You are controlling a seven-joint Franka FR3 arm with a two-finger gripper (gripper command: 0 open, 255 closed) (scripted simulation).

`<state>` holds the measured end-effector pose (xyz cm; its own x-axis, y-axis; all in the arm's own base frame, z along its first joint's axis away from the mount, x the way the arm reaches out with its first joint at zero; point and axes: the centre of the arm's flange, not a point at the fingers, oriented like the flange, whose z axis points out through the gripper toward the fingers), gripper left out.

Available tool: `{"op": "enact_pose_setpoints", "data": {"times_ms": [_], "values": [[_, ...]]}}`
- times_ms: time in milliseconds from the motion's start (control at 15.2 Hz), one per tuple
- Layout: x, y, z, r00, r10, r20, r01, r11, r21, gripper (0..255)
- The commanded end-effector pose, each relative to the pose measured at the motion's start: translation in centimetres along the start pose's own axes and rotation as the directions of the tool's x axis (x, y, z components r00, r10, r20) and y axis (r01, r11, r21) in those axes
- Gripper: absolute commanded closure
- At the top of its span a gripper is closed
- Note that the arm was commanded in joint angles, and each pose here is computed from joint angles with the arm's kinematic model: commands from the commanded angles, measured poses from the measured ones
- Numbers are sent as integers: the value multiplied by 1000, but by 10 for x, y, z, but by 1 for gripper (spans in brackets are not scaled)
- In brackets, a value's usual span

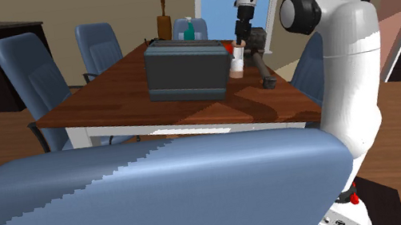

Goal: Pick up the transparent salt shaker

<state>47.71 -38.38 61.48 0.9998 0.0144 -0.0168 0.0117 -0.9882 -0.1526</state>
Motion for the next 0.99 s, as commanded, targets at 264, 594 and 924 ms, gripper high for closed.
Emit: {"op": "enact_pose_setpoints", "data": {"times_ms": [264, 594, 924], "values": [[0, 0, 1, 1000, 0, 0, 0, 1000, 0, 255], [0, -1, -4, 1000, 0, 0, 0, 1000, 0, 255], [0, -5, -31, 1000, 0, 0, 0, 1000, 0, 255]]}}
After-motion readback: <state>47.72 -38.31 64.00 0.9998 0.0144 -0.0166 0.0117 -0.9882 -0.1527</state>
